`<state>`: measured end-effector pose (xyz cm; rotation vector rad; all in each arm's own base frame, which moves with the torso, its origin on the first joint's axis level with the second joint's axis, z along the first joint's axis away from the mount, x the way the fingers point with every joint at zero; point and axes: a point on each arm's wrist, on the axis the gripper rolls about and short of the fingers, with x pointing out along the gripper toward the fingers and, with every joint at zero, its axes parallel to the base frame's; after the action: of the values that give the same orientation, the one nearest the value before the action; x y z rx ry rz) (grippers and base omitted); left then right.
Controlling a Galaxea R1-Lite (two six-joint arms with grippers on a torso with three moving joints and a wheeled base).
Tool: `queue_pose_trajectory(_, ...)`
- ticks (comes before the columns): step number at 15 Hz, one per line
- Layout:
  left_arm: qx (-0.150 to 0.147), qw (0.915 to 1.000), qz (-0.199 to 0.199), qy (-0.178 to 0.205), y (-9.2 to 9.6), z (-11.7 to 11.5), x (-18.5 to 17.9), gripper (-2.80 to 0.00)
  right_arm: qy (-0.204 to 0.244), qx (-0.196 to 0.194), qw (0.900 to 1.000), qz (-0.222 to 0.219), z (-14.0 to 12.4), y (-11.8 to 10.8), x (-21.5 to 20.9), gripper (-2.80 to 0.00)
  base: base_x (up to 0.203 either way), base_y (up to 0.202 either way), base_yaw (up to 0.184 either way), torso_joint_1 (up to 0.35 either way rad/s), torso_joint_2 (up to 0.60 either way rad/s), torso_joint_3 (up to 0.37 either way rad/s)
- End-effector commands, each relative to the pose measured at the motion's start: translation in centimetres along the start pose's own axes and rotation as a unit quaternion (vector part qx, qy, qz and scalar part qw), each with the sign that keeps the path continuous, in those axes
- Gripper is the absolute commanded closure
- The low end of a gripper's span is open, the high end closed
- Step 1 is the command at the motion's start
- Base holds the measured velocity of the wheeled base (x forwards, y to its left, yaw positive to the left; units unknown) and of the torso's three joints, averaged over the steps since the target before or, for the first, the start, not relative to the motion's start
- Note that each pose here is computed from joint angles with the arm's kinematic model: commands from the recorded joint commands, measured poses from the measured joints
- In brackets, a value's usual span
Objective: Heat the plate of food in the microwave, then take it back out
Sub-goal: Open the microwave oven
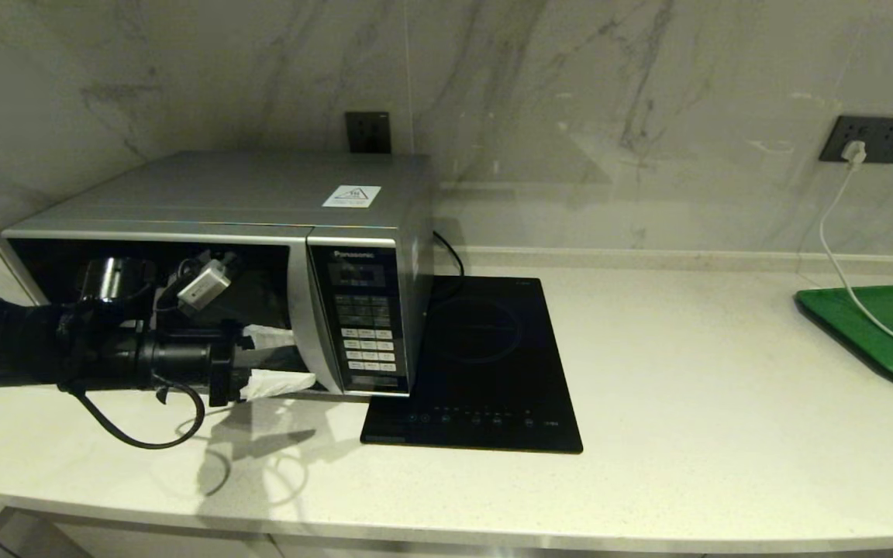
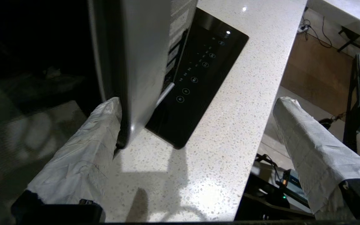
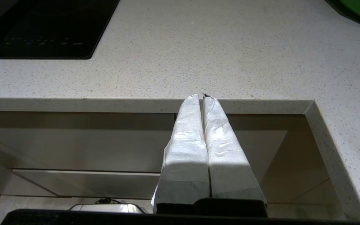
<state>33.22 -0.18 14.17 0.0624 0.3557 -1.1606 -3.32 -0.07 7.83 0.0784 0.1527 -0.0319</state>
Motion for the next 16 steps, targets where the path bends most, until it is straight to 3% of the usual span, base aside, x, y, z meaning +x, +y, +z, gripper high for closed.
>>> queue_pose_trajectory(1,-0.001,0.9999,-0.014,-0.002,-0.4,0.0,0.5,-2.8,0.0,0.0,1.0,-0.001,0.0,0.0,0.0,0.0,0.0,0.0,0.0,0.0,0.0,0.0)
queue_pose_trajectory(7,-0.037,0.9988,-0.033,-0.002,0.8,-1.1,1.6,-2.8,0.001,0.0,1.0,0.0,0.0,0.0,0.0,0.0,0.0,0.0,0.0,0.0,0.0,0.0)
queue_pose_trajectory(16,-0.03,0.998,-0.048,-0.03,2.5,-1.0,1.0,-2.8,0.001,0.0,1.0,0.0,0.0,0.0,0.0,0.0,0.0,0.0,0.0,0.0,0.0,0.0)
